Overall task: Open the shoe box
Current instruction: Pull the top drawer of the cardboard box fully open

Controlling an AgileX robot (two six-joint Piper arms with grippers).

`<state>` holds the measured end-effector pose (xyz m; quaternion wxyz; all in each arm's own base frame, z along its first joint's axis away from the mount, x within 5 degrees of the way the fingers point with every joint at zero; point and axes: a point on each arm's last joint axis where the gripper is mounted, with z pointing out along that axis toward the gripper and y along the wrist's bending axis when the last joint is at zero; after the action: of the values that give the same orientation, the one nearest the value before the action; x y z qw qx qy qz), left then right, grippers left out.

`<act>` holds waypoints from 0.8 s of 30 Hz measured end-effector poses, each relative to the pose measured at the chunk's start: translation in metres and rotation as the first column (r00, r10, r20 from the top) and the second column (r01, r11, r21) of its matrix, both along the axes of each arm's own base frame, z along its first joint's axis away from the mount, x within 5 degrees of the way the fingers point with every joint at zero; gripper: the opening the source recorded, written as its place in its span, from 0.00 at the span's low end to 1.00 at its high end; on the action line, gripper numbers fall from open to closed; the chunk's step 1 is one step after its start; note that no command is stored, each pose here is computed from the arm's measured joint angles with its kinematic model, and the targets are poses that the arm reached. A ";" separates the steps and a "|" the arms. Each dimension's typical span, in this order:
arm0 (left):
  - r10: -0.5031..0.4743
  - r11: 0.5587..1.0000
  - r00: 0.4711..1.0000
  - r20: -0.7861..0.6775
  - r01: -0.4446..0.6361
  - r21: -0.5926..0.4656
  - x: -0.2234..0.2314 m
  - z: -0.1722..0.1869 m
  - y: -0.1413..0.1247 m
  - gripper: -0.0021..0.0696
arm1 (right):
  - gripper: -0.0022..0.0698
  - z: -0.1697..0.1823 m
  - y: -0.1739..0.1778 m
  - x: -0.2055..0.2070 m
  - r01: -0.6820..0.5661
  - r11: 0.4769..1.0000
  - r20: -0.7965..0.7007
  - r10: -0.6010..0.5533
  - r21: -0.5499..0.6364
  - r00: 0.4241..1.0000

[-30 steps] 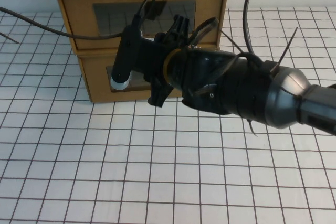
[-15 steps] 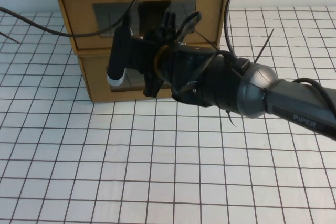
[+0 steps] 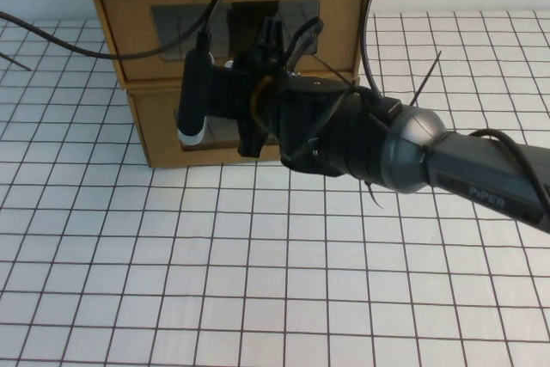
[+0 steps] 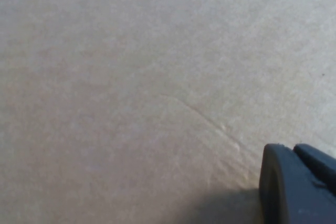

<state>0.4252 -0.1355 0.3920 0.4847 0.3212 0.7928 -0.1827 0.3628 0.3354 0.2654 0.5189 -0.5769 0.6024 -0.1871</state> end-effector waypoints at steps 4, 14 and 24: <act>0.000 1.000 1.000 0.000 0.000 0.000 0.000 0.000 0.000 0.03 | 0.31 -0.001 0.001 0.001 -0.010 1.000 0.025 0.010 -0.020 1.000; -0.001 1.000 1.000 -0.001 0.001 0.002 0.000 0.000 0.000 0.03 | 0.10 -0.006 0.005 0.006 0.000 0.999 0.119 0.004 -0.040 0.993; 0.013 1.000 1.000 -0.025 -0.014 -0.016 0.000 0.000 0.000 0.03 | 0.05 -0.010 0.007 -0.001 0.001 0.997 0.136 0.010 -0.080 0.991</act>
<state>0.4249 -0.1351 0.3918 0.4787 0.3096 0.7994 -0.1897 0.3614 0.3426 0.2552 0.5357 -0.5844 0.5565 -0.2487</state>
